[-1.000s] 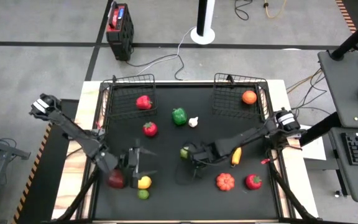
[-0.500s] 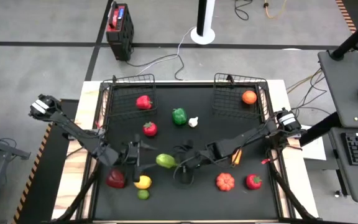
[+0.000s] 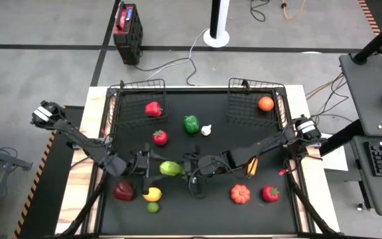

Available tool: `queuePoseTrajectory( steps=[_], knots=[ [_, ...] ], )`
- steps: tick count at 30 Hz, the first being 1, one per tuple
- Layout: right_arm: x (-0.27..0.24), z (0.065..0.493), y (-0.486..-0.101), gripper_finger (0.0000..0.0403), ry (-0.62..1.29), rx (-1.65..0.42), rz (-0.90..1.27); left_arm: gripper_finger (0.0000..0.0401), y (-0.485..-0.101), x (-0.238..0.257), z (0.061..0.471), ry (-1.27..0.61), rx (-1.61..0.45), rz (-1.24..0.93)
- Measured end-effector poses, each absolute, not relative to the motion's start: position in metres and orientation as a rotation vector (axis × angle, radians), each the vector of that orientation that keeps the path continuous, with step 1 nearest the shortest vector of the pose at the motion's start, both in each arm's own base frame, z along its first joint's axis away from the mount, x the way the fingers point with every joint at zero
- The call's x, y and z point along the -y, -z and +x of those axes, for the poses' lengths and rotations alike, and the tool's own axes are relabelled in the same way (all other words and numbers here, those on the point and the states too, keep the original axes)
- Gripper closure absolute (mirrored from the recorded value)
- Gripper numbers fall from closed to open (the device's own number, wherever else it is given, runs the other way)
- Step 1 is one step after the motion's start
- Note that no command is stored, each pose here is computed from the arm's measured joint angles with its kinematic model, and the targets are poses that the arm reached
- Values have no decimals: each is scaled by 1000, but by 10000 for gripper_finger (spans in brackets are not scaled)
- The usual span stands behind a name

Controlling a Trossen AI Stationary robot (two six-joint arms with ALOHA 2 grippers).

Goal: Sort produce into baskets
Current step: Put the cucumber into the left wire basket

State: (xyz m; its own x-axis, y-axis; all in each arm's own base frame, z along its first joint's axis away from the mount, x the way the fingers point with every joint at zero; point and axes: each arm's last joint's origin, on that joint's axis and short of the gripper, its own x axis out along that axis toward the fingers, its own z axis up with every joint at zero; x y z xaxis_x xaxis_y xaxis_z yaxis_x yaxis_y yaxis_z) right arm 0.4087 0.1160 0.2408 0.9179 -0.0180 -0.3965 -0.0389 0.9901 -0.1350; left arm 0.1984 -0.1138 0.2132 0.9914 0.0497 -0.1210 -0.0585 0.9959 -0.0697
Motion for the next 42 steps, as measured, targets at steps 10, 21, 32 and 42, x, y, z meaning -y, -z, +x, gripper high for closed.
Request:
queuePoseTrajectory(
  steps=[10, 21, 32, 42],
  knots=[
    [-115, 409, -240, 208, -6, -419, -146, 192, -215, 114, 202, -62, -113, -58],
    [-114, 407, -240, 116, 6, -470, -112, 222, -217, 111, 203, -95, -101, -78],
    [-99, 376, -281, 62, 55, -592, -13, 222, -253, 94, 203, -366, -174, -26],
    [-94, 362, -296, 73, 68, -604, 3, 222, -309, 32, 192, -742, -623, 82]
  ],
)
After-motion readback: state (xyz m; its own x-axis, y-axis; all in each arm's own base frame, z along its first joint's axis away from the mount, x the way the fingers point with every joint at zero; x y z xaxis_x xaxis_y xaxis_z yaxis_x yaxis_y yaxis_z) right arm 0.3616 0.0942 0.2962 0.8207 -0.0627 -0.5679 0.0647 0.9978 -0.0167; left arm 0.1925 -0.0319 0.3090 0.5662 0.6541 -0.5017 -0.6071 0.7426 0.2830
